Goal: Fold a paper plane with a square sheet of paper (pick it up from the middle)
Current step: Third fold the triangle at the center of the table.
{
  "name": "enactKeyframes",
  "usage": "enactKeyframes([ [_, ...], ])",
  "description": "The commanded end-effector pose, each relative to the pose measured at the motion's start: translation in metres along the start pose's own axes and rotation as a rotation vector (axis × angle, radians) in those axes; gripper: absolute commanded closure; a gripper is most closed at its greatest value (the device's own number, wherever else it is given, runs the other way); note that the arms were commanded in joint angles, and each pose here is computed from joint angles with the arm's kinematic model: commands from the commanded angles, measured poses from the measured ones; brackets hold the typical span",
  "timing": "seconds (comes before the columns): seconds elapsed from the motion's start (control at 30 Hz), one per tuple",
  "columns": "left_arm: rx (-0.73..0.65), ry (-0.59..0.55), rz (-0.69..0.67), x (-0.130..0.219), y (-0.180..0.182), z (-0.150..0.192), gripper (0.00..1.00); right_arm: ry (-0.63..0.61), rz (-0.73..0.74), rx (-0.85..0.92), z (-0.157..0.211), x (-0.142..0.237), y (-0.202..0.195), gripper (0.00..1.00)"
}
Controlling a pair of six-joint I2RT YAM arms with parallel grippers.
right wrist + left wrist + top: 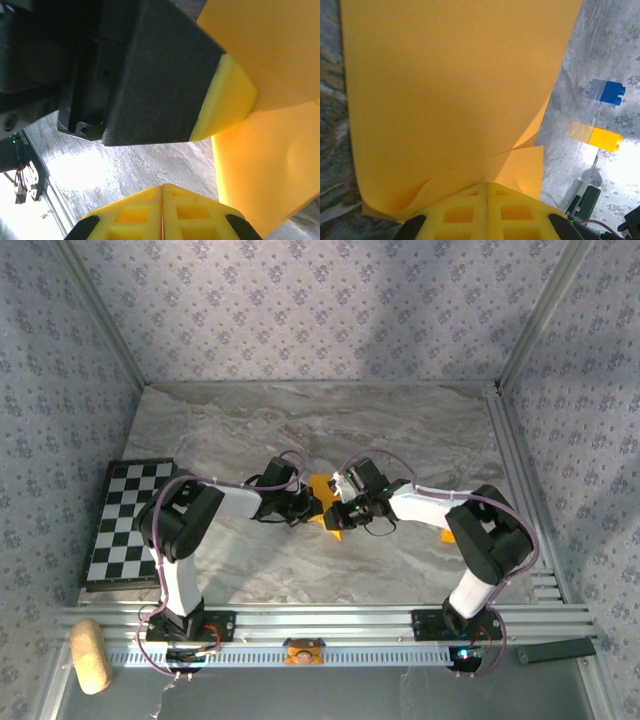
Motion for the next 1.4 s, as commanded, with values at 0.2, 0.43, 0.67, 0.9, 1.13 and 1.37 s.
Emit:
enactKeyframes([
  [0.2,0.000,0.004,-0.046,-0.005,0.007,-0.001,1.00,0.089,0.051,0.012,-0.001,-0.013,-0.004,0.92],
  [0.43,-0.003,0.006,-0.048,-0.006,0.007,-0.001,1.00,0.124,0.111,-0.010,0.008,-0.015,-0.013,0.92],
  [0.67,-0.005,0.009,-0.054,-0.006,0.007,-0.002,1.00,0.121,0.117,-0.038,0.014,-0.014,-0.019,0.92],
  [0.9,-0.004,0.009,-0.059,-0.007,0.008,-0.002,1.00,0.111,0.104,-0.063,0.019,-0.015,-0.022,0.92],
  [1.13,0.001,0.007,-0.069,-0.008,0.011,-0.002,1.00,0.103,0.112,-0.087,0.026,-0.012,-0.025,0.92],
  [1.37,0.017,-0.001,-0.088,-0.007,0.015,-0.005,1.00,0.082,0.093,-0.099,0.028,-0.009,-0.025,0.91],
])
Point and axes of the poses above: each hand's point on the last joint's axis, 136 mm out from that joint toward the fingers, its own x axis back along the fingers, its own y axis along the line the jaws close on, z = x × y, the point moved 7 cm from there along x, back along the fingers, and after that the axes turned 15 degrees about x, right-handed, at the moved point
